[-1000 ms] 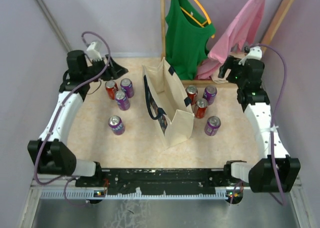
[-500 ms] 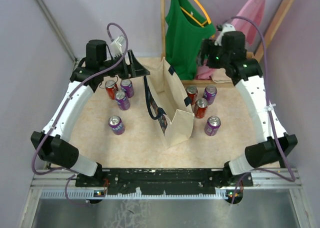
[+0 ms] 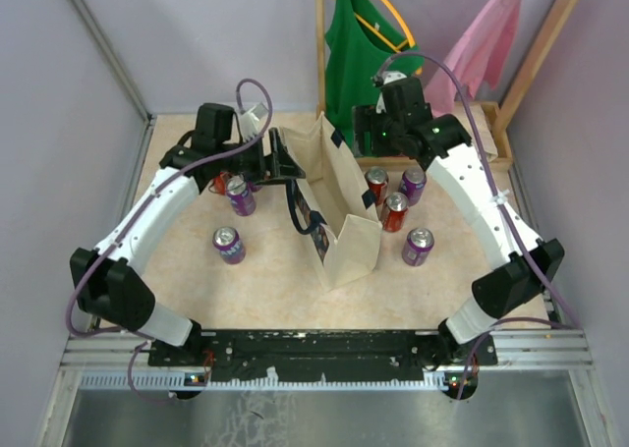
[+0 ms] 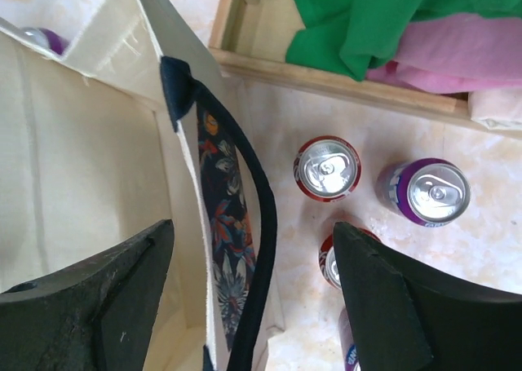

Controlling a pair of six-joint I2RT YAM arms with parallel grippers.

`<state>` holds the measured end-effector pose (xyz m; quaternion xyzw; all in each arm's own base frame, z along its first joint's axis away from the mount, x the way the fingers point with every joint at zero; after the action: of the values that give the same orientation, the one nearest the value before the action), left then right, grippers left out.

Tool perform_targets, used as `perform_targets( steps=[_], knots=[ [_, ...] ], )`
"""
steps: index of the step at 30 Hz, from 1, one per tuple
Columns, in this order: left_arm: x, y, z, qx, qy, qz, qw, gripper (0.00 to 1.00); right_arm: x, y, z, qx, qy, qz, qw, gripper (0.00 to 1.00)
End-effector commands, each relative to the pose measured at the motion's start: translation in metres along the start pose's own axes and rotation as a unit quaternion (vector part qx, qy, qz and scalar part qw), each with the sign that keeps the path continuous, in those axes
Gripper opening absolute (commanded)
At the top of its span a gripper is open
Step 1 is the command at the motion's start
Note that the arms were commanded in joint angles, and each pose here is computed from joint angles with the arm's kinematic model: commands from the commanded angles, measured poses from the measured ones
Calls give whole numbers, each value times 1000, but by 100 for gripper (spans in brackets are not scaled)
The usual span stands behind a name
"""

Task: Place the beverage into the canvas bag
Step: Adjust the canvas bag at the center of the board.

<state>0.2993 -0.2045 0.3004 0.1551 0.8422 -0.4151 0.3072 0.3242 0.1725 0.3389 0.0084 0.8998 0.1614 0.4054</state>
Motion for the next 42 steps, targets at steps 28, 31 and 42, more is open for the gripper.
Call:
perform_targets(
  steps=[28,31,42],
  knots=[
    [18,3,35,-107,44,134,984,0,68,31,27,50,103,-93,989,0],
    [1,0,9,-150,58,191,968,0,57,24,-5,74,85,-82,990,0],
    [0,1,-52,-201,170,282,923,0,62,-17,-41,206,91,-96,970,0]
  ],
)
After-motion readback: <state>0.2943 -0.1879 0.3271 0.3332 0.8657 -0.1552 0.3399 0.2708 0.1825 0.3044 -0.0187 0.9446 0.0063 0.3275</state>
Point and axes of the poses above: each gripper's point midway between its finger pads, its own z axis out along the fingers, its own y axis along the line the jaws close on, x = y × z, the point moved 6 cm from there along -z, back along the fingers, and after that the axes turned 11 degrees about z, right-handed, at the moved point
